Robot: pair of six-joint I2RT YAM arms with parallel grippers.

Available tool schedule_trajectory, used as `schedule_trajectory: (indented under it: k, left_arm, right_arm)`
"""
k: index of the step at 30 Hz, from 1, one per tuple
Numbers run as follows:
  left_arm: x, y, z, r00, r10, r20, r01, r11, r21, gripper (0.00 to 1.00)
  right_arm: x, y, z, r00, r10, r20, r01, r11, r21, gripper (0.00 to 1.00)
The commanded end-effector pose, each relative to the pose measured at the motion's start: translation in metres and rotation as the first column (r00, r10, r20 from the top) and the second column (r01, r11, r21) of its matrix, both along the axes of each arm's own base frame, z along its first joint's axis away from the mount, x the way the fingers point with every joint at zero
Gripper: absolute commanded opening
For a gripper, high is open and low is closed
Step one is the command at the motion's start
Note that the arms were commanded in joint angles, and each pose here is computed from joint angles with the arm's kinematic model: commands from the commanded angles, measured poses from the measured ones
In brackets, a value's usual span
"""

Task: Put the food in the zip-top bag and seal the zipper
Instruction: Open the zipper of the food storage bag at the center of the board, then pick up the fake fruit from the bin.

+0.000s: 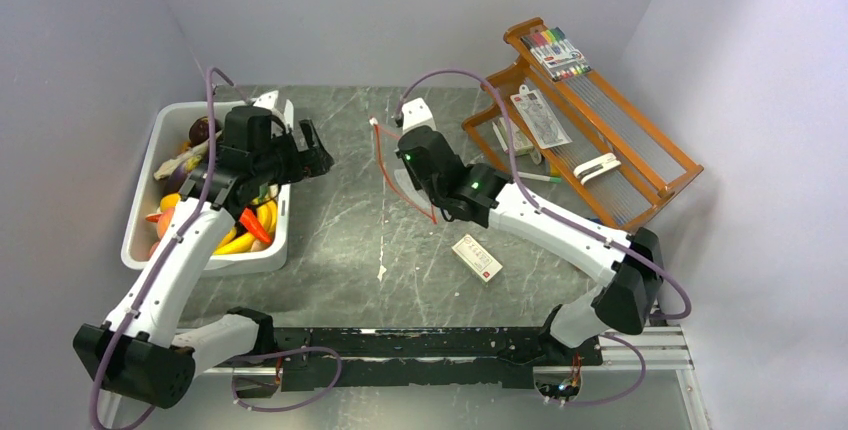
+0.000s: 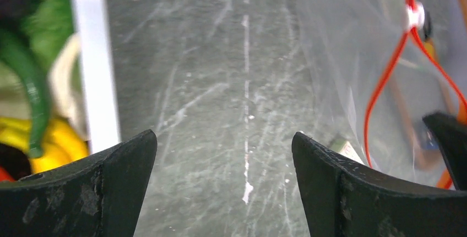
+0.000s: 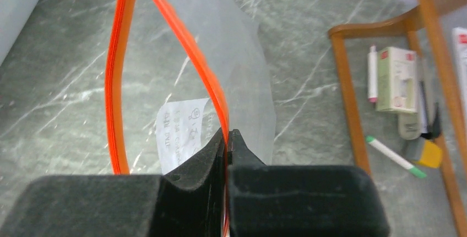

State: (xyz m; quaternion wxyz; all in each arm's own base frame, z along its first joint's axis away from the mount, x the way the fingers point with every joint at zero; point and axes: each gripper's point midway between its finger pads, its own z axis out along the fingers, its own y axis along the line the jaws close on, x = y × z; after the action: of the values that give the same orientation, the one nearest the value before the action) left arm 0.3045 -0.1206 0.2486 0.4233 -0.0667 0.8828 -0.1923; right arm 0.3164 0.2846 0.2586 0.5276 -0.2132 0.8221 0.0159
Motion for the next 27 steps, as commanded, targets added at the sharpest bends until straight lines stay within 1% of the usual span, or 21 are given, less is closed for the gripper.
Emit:
schedule_trajectory:
  k: [1,3,5,8,10,13,15,19,22,27]
  left_arm:
    - [0.006,0.048,-0.001,0.985,0.172,-0.023,-0.17,0.982,0.08,0.9]
    - [0.007,0.074,-0.004,0.968,0.249,-0.027,-0.245,0.963,0.111,0.89]
    - [0.008,0.098,-0.004,0.951,0.308,-0.006,-0.304,0.943,0.136,0.86]
    - [0.01,0.129,0.004,0.917,0.397,0.032,-0.398,0.908,0.134,0.8]
    - [0.019,0.14,0.006,0.898,0.433,0.074,-0.439,0.888,0.134,0.77]
    - [0.031,0.149,-0.004,0.887,0.461,0.032,-0.459,0.874,0.158,0.73]
    - [0.035,0.157,-0.012,0.874,0.486,0.013,-0.48,0.858,0.182,0.73]
    - [0.04,0.172,-0.015,0.855,0.517,0.04,-0.514,0.836,0.193,0.75]
    - [0.049,0.176,-0.016,0.858,0.51,0.064,-0.513,0.84,0.175,0.75]
    - [0.062,0.181,-0.03,0.863,0.504,0.024,-0.5,0.849,0.173,0.7]
  right_arm:
    - [-0.009,0.027,-0.028,0.993,0.097,-0.071,-0.091,0.992,0.085,0.0]
    - [-0.011,0.033,-0.036,0.989,0.119,-0.086,-0.11,0.988,0.108,0.0]
    - [-0.011,0.036,-0.039,0.989,0.119,-0.091,-0.107,0.986,0.129,0.0]
    - [-0.009,0.037,-0.04,0.989,0.109,-0.1,-0.091,0.982,0.166,0.0]
    - [-0.01,0.039,-0.038,0.988,0.12,-0.098,-0.1,0.977,0.189,0.0]
    - [-0.009,0.037,-0.033,0.988,0.127,-0.092,-0.105,0.972,0.212,0.0]
    - [-0.012,0.04,-0.035,0.983,0.154,-0.099,-0.128,0.964,0.234,0.0]
    - [-0.016,0.045,-0.039,0.975,0.188,-0.114,-0.155,0.956,0.25,0.0]
    - [-0.017,0.047,-0.039,0.973,0.201,-0.11,-0.169,0.954,0.249,0.0]
    - [-0.018,0.048,-0.036,0.971,0.217,-0.101,-0.184,0.946,0.265,0.0]
